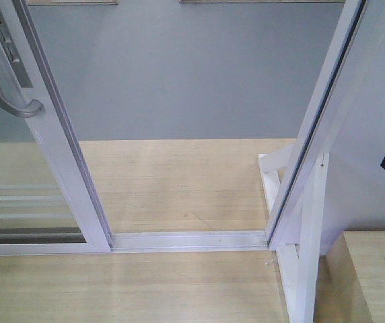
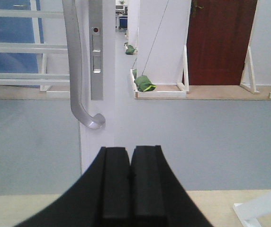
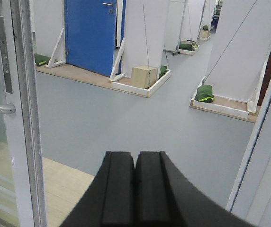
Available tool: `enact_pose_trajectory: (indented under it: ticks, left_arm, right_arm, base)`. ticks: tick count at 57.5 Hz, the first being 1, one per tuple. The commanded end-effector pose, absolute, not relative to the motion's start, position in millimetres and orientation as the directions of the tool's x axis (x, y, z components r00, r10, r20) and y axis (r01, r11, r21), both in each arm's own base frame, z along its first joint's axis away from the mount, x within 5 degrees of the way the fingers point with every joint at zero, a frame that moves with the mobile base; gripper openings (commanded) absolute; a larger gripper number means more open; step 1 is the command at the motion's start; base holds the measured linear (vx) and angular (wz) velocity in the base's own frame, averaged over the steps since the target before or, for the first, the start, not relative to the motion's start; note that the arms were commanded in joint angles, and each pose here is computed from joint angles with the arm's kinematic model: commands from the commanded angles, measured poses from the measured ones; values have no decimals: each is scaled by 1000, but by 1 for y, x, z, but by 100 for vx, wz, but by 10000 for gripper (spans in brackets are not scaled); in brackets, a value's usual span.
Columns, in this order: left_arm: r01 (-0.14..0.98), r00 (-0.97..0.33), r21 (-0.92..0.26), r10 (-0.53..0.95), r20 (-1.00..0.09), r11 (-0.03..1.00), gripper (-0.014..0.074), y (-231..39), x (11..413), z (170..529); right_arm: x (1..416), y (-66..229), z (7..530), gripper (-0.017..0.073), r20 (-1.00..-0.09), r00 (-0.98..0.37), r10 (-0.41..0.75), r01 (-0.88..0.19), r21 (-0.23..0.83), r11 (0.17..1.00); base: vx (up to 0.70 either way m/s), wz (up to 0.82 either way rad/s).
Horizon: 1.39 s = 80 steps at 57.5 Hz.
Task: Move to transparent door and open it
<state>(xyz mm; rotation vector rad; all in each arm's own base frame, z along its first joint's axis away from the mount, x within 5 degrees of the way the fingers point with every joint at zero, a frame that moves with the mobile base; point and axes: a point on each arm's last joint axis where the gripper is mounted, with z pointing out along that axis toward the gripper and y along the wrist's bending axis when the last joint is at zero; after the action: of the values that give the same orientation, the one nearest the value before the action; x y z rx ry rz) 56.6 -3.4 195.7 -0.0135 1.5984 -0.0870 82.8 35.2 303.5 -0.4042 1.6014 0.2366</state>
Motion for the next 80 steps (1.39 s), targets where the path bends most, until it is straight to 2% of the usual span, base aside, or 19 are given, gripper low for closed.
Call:
enact_pose_trajectory:
  ticks: [1,29,48,51,59,80]
  left_arm:
    - [36,35,-74,-76,-997,997,4,-2,57,194]
    - [36,35,-74,-76,-997,997,4,-2,57,194]
    - [36,35,-74,-76,-997,997,4,-2,57,194]
    - [36,35,-74,-76,-997,997,4,-2,57,194]
    - [36,35,-74,-76,-997,997,4,-2,57,194]
    - [36,35,-74,-76,-997,997,4,-2,57,194]
  right_arm:
    - [83,35,320,-3,-995,60,-77,-388,-94,917]
    - [83,36,316,-3,-996,55,-76,-390,-91,916]
    - [61,27,207,-3,-995,97,35,-398,-6,917]
    - [58,25,201,-3,-999,39,16,-399,-1,917]
    - [54,23,193,-3,-1000,-13,-2,-397,3,918]
    - [54,15,190,-3,-999,-32,-8,-264,1,965]
  base:
    - [0,0]
    - [0,0]
    - [0,0]
    - [0,0]
    - [0,0]
    - [0,0]
